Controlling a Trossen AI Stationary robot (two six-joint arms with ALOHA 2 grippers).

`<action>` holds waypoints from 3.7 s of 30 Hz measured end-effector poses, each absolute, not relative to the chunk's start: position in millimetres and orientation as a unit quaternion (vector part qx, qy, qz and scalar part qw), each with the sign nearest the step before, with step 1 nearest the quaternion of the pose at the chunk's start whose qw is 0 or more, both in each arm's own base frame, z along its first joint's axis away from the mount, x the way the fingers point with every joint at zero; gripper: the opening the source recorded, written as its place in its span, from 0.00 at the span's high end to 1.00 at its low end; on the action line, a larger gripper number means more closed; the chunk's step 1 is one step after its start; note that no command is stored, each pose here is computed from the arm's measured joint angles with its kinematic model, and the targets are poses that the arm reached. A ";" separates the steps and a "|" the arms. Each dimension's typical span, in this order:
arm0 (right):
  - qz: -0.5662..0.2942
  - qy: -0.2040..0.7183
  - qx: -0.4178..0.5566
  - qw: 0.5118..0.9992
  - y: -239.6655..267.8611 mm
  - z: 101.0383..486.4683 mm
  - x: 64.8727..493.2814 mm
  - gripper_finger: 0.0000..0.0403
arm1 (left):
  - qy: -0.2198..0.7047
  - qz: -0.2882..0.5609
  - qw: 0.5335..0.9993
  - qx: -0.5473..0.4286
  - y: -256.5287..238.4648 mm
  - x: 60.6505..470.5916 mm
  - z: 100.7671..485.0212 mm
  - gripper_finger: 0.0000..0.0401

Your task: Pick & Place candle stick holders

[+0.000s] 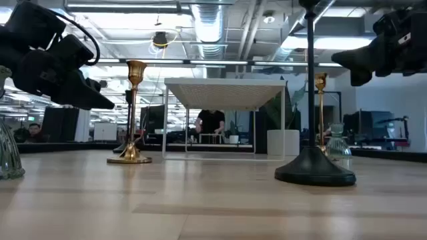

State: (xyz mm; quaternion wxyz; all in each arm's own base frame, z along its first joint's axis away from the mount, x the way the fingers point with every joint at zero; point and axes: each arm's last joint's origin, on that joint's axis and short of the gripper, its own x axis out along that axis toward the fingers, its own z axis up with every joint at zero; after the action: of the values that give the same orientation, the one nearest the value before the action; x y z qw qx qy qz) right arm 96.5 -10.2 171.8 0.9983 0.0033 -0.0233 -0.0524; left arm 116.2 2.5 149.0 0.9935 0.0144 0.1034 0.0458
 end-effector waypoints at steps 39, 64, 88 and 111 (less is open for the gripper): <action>-0.053 -0.024 0.003 0.998 -10.2 171.9 96.4 1.00 | 0.103 0.046 0.993 0.014 2.5 116.2 149.0 0.93; -0.054 -0.022 -0.016 0.998 -10.3 171.9 96.4 1.00 | 0.077 0.067 0.990 -0.102 3.2 116.8 152.6 0.93; -0.048 -0.038 0.132 0.989 -10.3 173.5 96.4 1.00 | -0.035 0.050 0.959 -0.275 3.1 118.1 172.6 0.93; -0.036 -0.125 0.253 0.959 -11.0 189.6 93.8 1.00 | -0.104 0.037 0.953 -0.282 3.5 116.7 187.7 0.99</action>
State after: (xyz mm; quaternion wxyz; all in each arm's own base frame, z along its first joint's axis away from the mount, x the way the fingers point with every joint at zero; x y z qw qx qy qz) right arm 93.8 -11.0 189.6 0.9588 0.2528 -0.1249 -0.0361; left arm 116.7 3.5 187.7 0.9532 -0.2818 -0.1036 0.0366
